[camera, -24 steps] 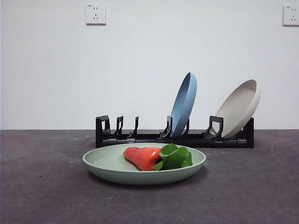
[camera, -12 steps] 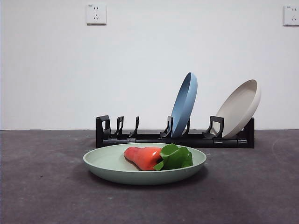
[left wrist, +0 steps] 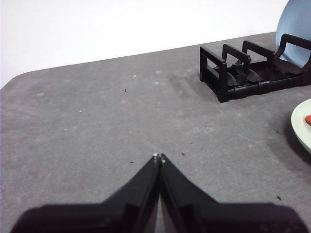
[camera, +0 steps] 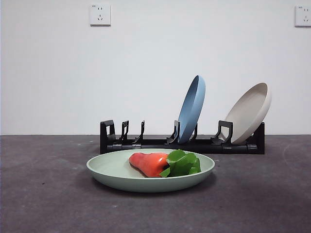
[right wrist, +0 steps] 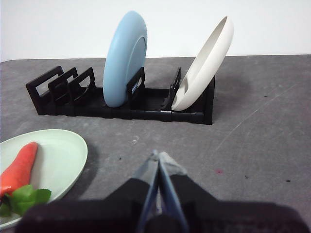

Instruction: Take the green plate from the plate rack,put the plate on the table,take the carrot from the table,put the carrot in the plate

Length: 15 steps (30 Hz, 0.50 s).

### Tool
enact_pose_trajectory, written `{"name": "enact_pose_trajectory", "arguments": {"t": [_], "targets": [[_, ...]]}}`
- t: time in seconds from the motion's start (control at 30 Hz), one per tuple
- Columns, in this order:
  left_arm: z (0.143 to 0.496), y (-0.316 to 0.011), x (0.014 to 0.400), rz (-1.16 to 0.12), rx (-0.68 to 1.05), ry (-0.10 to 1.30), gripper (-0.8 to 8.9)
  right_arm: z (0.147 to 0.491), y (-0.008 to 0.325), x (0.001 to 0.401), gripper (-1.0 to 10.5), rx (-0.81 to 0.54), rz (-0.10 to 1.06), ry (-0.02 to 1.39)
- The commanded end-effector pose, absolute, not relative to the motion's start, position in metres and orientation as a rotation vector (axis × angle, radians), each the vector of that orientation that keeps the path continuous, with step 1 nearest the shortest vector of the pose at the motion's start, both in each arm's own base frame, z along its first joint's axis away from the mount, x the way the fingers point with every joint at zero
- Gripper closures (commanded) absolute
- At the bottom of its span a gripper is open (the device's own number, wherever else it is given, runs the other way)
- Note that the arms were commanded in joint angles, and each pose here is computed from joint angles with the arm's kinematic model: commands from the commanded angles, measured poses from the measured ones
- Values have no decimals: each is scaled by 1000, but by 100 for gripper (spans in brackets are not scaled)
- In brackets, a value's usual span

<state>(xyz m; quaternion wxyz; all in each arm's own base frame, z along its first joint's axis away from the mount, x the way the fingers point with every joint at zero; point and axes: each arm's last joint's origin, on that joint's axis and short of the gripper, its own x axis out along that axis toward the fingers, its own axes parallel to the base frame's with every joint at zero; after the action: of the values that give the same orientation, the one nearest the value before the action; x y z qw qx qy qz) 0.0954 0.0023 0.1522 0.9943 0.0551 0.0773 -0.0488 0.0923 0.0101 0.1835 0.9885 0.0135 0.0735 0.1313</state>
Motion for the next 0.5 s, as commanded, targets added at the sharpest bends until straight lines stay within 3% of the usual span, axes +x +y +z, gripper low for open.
{"name": "enact_pose_trajectory", "arguments": {"t": [0.03, 0.2, 0.5], "targets": [[148, 3, 96, -96, 103, 163, 817, 172, 9, 93, 946, 29, 236, 151], [148, 3, 96, -96, 103, 163, 817, 156, 7, 94, 946, 83, 159, 174], [148, 3, 96, -96, 103, 163, 817, 149, 8, 95, 946, 97, 155, 187]]}}
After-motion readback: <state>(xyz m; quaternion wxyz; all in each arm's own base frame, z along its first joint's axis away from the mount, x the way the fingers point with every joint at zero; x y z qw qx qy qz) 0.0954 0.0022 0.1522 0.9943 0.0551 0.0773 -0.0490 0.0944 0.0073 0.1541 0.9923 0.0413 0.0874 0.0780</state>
